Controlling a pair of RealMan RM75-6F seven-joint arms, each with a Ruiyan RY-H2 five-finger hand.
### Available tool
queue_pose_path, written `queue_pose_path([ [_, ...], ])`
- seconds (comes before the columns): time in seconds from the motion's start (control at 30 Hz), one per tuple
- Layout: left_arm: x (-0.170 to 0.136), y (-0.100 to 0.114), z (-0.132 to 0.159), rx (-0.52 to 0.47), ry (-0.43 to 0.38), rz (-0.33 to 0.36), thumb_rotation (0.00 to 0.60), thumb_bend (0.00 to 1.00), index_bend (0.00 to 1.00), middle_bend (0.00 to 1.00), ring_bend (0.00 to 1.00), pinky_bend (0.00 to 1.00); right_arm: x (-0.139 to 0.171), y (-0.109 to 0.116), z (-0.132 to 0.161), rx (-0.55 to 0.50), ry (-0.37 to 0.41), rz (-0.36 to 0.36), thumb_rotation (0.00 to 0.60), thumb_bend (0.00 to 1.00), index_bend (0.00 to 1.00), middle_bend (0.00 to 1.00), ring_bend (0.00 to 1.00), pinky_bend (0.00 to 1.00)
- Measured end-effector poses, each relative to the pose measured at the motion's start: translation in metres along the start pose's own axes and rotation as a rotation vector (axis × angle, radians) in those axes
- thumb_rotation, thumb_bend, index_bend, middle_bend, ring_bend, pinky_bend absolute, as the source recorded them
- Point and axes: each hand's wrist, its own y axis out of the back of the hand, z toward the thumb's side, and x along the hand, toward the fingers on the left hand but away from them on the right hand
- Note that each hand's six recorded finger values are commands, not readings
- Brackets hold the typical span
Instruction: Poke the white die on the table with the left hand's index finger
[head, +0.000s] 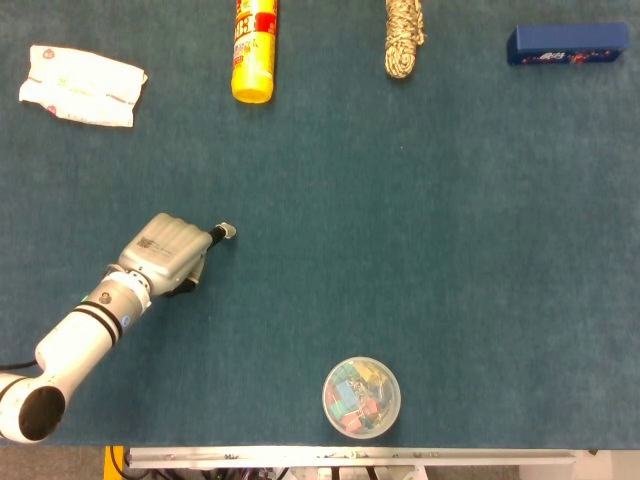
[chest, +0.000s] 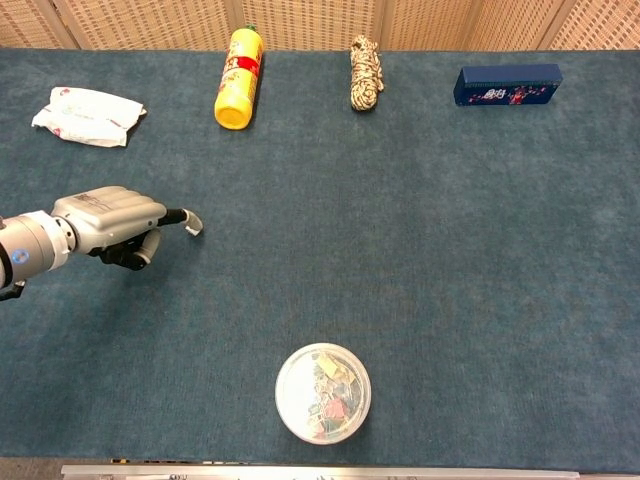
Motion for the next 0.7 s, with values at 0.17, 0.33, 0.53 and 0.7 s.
queue_pose_path([
  [0.17, -0.001, 0.002, 0.000, 0.002, 0.001, 0.005, 0.600, 1.00, 0.14, 1.00, 0.93, 0.98, 0.000, 0.000, 0.000, 0.002, 0.000, 0.001, 0.600, 0.06, 0.41, 0.41, 0.37, 0.55],
  [0.33, -0.004, 0.003, 0.001, 0.000, 0.003, 0.014, 0.600, 1.00, 0.15, 1.00, 0.93, 0.98, 0.000, 0.000, 0.000, 0.000, 0.001, -0.001, 0.600, 0.06, 0.41, 0.41, 0.37, 0.55],
  [0.53, -0.015, 0.008, 0.003, 0.006, -0.005, 0.056, 0.600, 1.00, 0.14, 1.00, 0.80, 0.93, 0.001, 0.001, 0.000, -0.005, 0.002, -0.006, 0.600, 0.06, 0.41, 0.41, 0.37, 0.55],
  [0.7, -0.034, 0.013, -0.004, 0.012, 0.010, 0.133, 0.600, 0.98, 0.11, 0.78, 0.60, 0.82, 0.002, 0.001, 0.001, -0.001, 0.004, -0.007, 0.600, 0.06, 0.41, 0.41, 0.37, 0.55],
])
